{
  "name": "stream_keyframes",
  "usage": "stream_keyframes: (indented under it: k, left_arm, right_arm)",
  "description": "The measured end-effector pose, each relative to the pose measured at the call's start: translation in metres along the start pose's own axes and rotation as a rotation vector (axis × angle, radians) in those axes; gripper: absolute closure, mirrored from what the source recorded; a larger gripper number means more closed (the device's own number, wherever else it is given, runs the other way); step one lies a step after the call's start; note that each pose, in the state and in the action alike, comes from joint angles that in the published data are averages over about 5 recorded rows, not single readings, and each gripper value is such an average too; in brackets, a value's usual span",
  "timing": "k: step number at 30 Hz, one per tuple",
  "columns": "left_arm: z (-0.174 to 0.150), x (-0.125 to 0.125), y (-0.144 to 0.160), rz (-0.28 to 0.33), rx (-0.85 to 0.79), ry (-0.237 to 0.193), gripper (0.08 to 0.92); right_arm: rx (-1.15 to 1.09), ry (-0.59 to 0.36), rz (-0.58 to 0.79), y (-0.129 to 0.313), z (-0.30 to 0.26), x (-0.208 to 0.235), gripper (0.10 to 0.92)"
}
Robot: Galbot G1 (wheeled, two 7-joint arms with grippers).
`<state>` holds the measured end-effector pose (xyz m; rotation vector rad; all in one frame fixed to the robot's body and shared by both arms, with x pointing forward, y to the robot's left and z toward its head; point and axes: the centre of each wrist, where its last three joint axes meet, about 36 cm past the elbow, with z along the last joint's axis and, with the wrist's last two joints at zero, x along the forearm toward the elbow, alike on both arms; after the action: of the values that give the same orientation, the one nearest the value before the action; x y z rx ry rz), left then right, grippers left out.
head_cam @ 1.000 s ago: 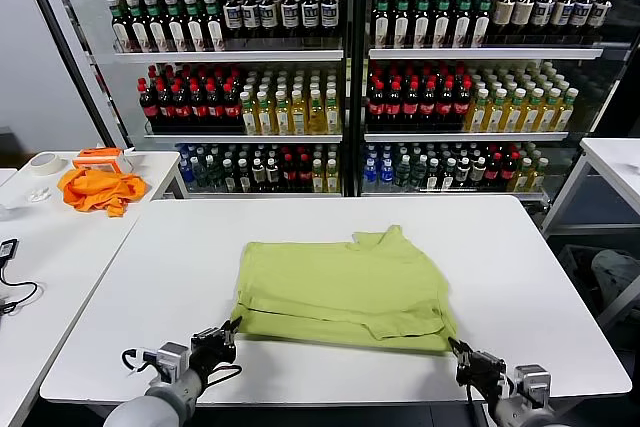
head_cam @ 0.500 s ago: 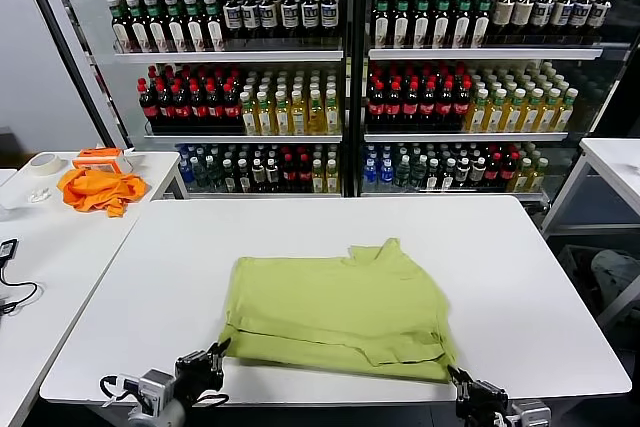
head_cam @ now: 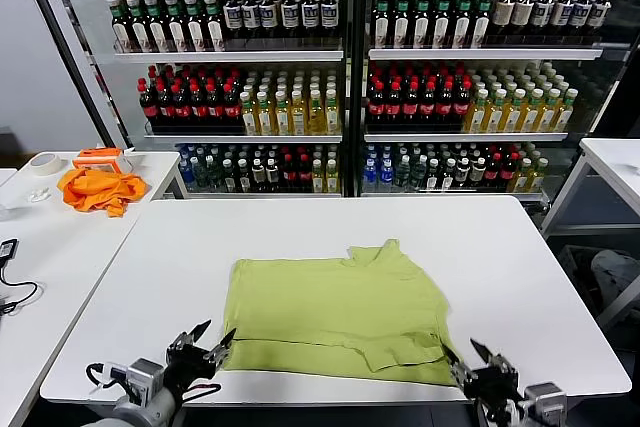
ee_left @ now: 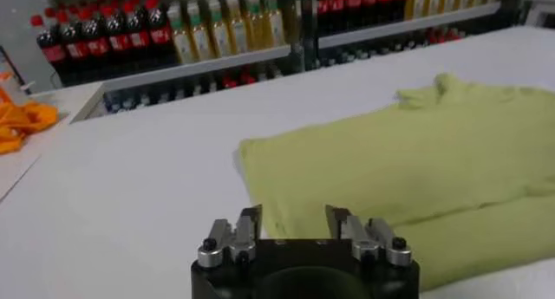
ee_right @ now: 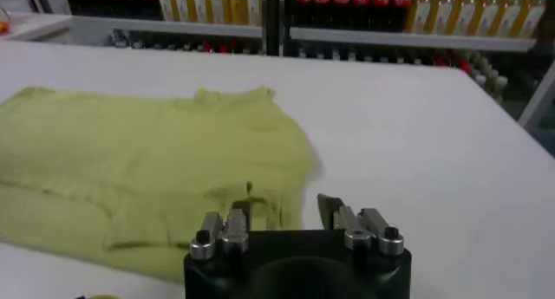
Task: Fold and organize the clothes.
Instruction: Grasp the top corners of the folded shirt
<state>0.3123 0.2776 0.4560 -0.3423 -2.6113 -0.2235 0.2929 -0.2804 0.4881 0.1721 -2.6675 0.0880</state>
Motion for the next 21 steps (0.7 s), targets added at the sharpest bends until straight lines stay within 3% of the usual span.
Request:
stream_keyframes:
  k: [4, 8, 21]
  left_arm:
    - [-0.005, -0.023, 0.008, 0.004, 0.007, -0.011, 0.240]
    - [-0.009, -0.048, 0.016, 0.009, 0.014, -0.020, 0.184]
    - [-0.021, -0.136, 0.042, 0.009, 0.023, -0.020, 0.177]
  right_arm:
    - [-0.010, -0.035, 0.003, 0.001, -0.013, -0.031, 0.211]
    - [-0.022, -0.059, 0.007, 0.005, -0.027, -0.067, 0.200]
    - [-0.072, -0.027, 0.010, 0.028, -0.056, -0.188, 0.200]
